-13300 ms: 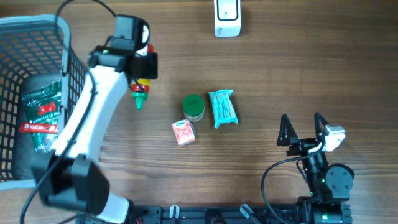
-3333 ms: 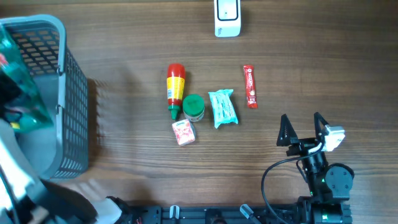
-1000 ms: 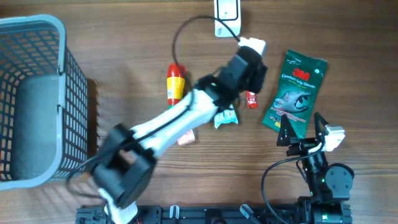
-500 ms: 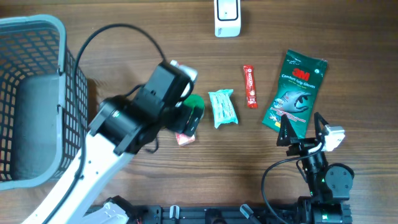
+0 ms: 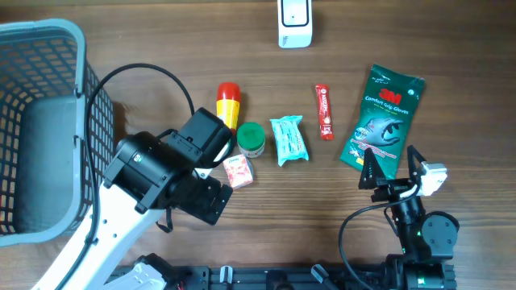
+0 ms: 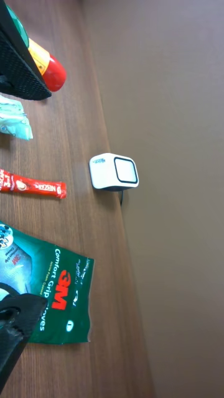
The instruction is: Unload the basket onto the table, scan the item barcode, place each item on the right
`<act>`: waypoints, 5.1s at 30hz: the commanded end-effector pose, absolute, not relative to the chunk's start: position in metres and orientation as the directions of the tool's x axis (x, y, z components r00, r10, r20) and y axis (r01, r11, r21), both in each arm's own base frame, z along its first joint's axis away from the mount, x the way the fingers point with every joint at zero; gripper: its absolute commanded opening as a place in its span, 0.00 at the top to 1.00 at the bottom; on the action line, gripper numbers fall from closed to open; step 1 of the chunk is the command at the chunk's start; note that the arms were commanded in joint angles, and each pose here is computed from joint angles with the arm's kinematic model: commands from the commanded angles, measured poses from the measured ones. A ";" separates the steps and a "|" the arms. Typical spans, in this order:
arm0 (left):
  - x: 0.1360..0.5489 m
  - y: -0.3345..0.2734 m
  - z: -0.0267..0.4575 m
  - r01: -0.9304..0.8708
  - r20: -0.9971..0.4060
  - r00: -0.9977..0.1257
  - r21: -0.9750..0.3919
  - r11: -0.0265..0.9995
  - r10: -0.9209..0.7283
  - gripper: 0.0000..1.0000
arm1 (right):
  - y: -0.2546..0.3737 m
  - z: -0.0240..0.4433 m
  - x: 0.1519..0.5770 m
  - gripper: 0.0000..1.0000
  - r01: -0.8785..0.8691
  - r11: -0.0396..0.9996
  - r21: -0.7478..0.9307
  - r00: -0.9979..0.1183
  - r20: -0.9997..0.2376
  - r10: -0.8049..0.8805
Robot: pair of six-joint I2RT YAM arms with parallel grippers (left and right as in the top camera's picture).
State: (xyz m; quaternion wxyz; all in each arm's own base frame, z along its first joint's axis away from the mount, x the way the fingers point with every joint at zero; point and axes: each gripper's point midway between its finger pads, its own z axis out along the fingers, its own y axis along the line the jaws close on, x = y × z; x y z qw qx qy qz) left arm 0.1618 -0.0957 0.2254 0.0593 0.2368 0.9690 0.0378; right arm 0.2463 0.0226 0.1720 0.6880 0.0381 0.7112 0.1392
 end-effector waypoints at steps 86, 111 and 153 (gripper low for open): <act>0.160 -0.102 0.226 0.447 -0.113 -0.886 0.057 0.893 0.450 0.00 | 0.179 0.013 0.346 0.14 -0.240 0.968 0.069 -0.905 -0.378 -0.197; 0.160 -0.102 0.226 0.447 -0.113 -0.885 0.057 0.893 0.451 0.00 | 0.220 0.200 0.256 0.96 0.645 0.498 0.580 -0.763 0.532 0.368; 0.160 -0.102 0.226 0.447 -0.114 -0.886 0.057 0.893 0.450 0.00 | 0.236 0.315 0.223 0.96 0.835 0.206 0.510 -0.481 0.858 -0.179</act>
